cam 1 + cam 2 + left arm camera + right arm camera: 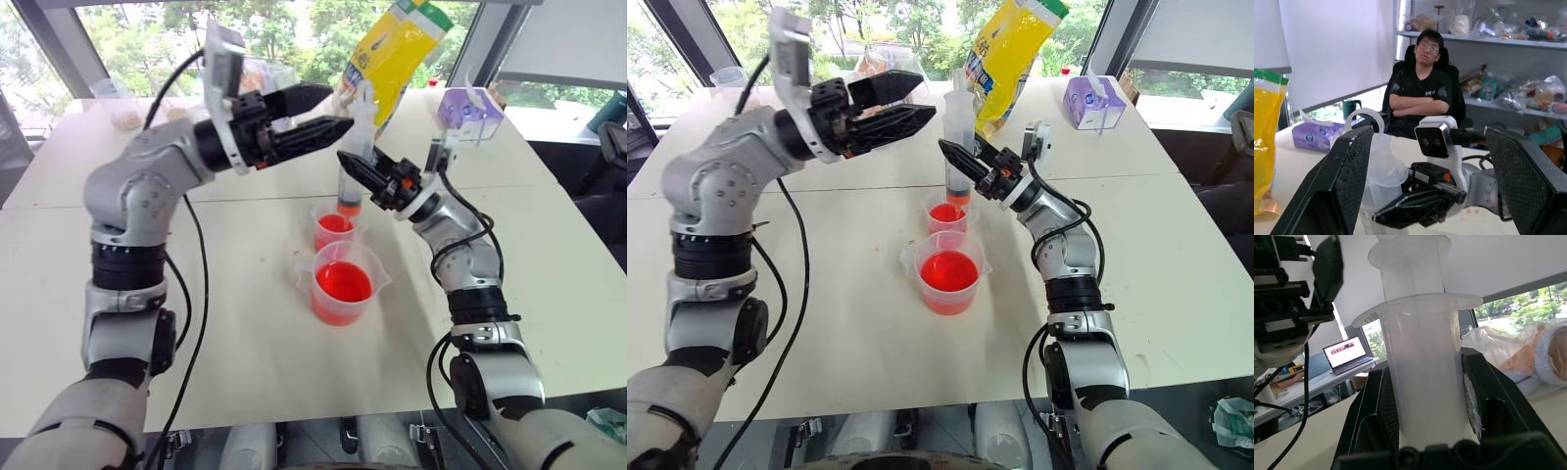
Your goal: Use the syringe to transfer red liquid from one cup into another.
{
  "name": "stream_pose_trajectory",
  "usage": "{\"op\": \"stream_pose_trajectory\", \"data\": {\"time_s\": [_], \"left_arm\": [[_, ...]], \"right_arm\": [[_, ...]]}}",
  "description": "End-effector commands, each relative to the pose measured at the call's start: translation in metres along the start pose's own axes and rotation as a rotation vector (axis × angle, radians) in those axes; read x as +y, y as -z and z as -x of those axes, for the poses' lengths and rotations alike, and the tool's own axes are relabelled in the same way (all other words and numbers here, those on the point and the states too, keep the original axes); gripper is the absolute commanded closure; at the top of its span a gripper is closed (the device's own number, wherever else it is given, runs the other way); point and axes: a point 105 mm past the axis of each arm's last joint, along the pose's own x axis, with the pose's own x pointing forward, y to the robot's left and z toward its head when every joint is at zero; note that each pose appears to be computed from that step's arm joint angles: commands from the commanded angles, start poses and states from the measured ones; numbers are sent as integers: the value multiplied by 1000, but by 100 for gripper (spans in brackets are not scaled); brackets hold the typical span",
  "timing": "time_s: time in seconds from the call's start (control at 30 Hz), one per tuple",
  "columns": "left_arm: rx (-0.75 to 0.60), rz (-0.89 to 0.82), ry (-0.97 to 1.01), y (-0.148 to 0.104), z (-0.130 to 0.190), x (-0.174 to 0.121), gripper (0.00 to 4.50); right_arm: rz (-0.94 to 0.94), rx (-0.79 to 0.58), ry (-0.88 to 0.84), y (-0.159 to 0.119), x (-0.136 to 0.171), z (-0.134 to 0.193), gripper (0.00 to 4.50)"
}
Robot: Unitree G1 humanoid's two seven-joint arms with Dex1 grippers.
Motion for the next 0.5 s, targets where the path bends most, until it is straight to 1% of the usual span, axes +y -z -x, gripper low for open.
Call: {"op": "stream_pose_trajectory", "data": {"time_s": [0.03, 0.3, 0.5], "left_arm": [[-22, -60, 18, -11, -9, -1, 77], [8, -65, 36, -1, -25, 4, 77], [15, -69, 61, 1, -34, 4, 77]], "right_arm": [[57, -42, -46, -16, 10, -8, 311], [72, -28, -65, -15, 15, -8, 311], [79, -17, -72, -12, 17, -7, 311]]}}
